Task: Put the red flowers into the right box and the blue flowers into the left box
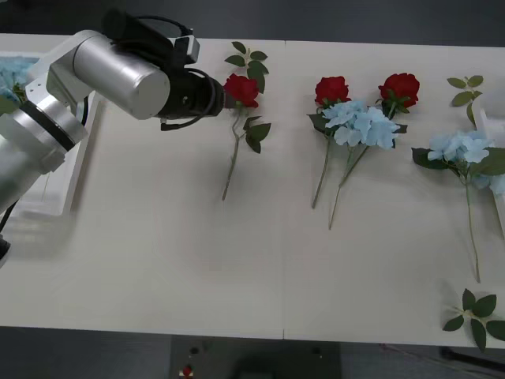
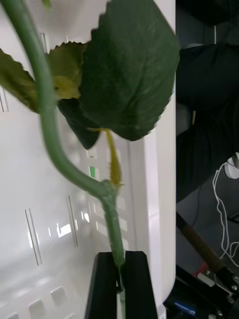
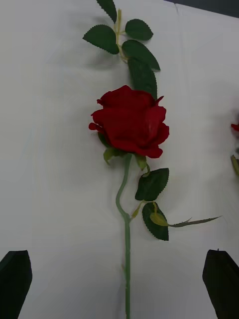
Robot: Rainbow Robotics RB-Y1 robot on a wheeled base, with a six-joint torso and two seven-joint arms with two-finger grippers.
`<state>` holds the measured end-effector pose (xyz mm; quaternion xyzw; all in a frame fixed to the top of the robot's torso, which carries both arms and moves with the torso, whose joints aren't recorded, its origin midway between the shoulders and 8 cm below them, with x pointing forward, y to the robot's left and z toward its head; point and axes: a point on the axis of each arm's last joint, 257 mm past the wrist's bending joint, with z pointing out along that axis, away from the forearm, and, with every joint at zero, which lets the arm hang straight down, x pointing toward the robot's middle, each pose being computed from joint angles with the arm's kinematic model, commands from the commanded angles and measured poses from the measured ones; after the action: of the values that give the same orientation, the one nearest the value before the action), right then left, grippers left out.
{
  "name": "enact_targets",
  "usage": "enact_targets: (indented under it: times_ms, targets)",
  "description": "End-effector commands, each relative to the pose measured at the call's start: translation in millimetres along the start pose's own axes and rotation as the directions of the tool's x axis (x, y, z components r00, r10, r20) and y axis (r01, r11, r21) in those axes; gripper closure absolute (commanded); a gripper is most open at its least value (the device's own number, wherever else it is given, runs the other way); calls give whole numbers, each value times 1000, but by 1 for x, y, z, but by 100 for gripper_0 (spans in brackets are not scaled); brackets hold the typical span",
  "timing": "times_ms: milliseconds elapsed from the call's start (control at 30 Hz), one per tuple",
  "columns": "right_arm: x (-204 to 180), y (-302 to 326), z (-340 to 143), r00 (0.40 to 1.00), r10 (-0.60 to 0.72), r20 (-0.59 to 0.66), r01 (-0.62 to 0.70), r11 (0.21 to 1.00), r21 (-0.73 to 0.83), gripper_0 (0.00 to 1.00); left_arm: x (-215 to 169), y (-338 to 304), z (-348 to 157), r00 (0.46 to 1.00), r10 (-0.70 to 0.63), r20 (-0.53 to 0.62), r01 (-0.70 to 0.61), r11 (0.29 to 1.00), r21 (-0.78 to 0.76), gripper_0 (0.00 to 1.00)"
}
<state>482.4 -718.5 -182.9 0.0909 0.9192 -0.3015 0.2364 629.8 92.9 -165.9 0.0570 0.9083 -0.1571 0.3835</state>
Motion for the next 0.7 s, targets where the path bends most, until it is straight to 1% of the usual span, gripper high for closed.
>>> enact_targets:
  times_ms: [33, 67, 100, 267, 433, 533, 700]
  targets:
    - [-10, -19, -4, 1000, 6, 28, -7, 1000, 28, 26, -23, -20, 3, 998, -6, 57, 8, 1000, -23, 0]
    - [-11, -18, -5, 999, 11, 32, -11, 1000, 24, 17, -21, -21, 7, 999, 1, 54, 1, 999, -32, 0]
    - [-12, -16, -5, 999, 14, 31, -14, 1000, 19, 14, -20, -20, 9, 999, 2, 51, 0, 999, -39, 0]
    - [-20, -3, -9, 997, 64, 48, -63, 997, -38, 13, -19, -25, 22, 998, 2, 69, 1, 999, -43, 0]
    - [-40, 24, -31, 991, 122, 56, -112, 981, -157, 14, -15, -26, 41, 996, 16, 86, -9, 997, -71, 0]
    - [-48, 38, -57, 991, 128, 28, -118, 967, -227, 14, -13, -27, 51, 994, 32, 100, -23, 996, -88, 0]
    - [-59, 57, -121, 996, 83, -14, -82, 931, -356, 14, -6, -23, 67, 992, 46, 115, -33, 994, -107, 0]
